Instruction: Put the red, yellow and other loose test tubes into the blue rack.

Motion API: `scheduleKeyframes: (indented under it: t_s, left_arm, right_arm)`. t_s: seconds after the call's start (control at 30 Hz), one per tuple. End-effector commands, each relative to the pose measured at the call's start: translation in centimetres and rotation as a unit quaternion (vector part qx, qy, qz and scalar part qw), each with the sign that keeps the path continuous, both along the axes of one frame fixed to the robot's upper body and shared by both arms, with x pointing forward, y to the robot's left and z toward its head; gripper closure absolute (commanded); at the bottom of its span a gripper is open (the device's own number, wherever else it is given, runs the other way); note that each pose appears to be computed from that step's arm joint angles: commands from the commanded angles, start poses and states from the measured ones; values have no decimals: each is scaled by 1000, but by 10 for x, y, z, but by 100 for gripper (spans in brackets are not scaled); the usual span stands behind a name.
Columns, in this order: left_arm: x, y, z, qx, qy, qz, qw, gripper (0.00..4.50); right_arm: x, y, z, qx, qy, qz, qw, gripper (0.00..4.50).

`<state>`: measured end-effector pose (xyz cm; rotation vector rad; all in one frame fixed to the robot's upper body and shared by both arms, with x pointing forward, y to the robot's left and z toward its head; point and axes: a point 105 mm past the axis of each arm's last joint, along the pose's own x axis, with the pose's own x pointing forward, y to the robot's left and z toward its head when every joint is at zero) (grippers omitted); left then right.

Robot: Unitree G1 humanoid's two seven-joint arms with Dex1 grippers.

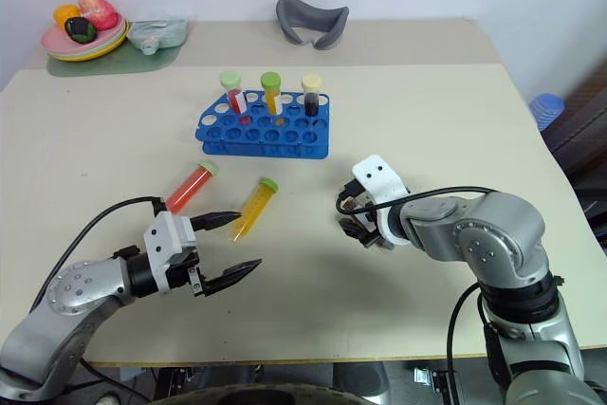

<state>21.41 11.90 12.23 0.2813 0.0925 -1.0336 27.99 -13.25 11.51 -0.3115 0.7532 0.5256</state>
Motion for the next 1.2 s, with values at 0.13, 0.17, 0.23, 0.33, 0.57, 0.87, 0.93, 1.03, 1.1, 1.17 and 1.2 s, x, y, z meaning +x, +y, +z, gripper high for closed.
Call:
scheduleKeyframes:
  t_s: [0.13,0.17,0.23,0.33,0.57,0.87,0.93,1.03,1.1,1.17,1.2]
  left_arm:
    - [-6,-9,6,2,-6,-26,1000,5]
    - [-6,-10,6,0,-4,-26,1000,5]
    - [-9,-10,5,-2,1,-27,1000,5]
    - [-13,-12,0,5,8,-35,999,5]
    - [-14,-14,-2,4,11,-38,999,5]
    - [-12,-16,-4,2,12,-40,999,1]
    - [-12,-16,-4,1,12,-40,999,0]
    - [-11,-16,-4,1,12,-39,999,0]
    - [-11,-15,-5,1,12,-38,999,0]
    - [-12,-15,-6,1,13,-38,999,0]
    - [-13,-15,-6,1,13,-38,999,0]
  right_arm:
    - [-3,-3,-3,-17,36,-5,999,7]
    - [-3,-4,-3,-25,42,-3,999,7]
    - [-4,-3,-3,-33,48,2,998,7]
    - [-4,-3,-3,-51,51,5,997,7]
    - [-2,-4,-8,-81,62,0,995,7]
    - [7,-5,-9,-99,71,-11,992,30]
    - [9,-5,-9,-101,70,-13,992,88]
    - [10,-2,-7,-102,68,-9,992,179]
    - [11,1,-6,-96,69,-5,993,179]
    - [10,2,-6,-96,67,-4,993,179]
    - [10,2,-7,-96,67,-4,993,179]
